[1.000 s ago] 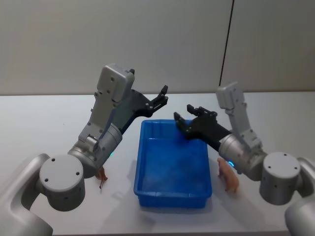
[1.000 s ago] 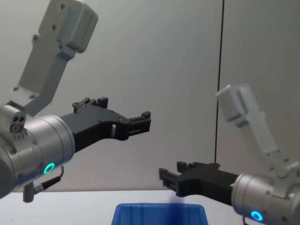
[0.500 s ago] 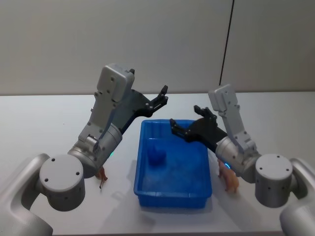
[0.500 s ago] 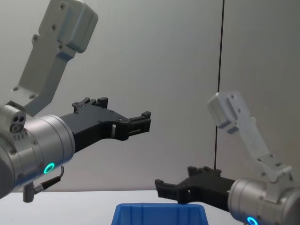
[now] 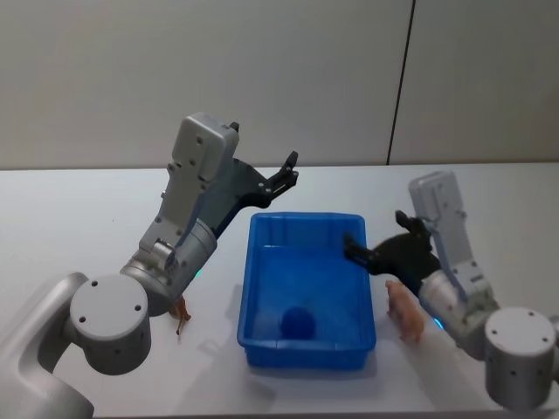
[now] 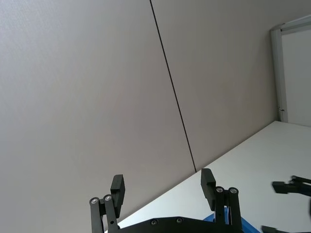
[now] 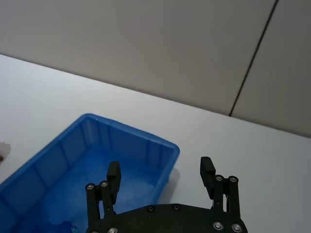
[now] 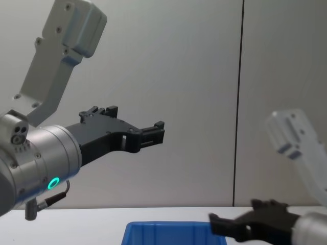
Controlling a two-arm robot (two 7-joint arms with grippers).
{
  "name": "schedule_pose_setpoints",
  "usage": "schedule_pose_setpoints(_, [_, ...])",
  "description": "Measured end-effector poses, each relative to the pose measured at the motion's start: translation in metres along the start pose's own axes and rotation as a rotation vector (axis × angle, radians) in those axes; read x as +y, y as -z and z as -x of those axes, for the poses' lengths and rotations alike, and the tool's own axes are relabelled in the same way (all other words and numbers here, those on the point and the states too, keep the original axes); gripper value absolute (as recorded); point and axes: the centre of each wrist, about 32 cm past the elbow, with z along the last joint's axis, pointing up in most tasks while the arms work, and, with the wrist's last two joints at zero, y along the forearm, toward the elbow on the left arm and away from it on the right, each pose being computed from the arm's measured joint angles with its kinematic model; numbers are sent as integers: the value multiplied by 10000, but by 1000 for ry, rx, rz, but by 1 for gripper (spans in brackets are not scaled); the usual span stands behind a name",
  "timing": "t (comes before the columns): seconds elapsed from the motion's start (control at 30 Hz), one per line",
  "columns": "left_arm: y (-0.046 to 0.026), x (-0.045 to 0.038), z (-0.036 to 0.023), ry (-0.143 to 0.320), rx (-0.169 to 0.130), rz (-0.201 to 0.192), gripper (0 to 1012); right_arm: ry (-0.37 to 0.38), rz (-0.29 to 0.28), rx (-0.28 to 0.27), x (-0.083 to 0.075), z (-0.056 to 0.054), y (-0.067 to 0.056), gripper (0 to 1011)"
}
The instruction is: Pick up the two dolls from the table and place them into the box.
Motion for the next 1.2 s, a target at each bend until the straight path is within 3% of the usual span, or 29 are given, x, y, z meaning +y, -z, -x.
schedule_pose_setpoints(0.13, [0,0,0,0,0,0,1000,42,33,17,-171,-5,53,1001])
schedule_pose_setpoints(0.57, [0,0,0,0,0,0,1000,98,113,73,-504,-23,247,1001])
schedule_pose_setpoints(1.2, [0,0,0,0,0,0,1000,75,163,120,-648,-104,559,1001])
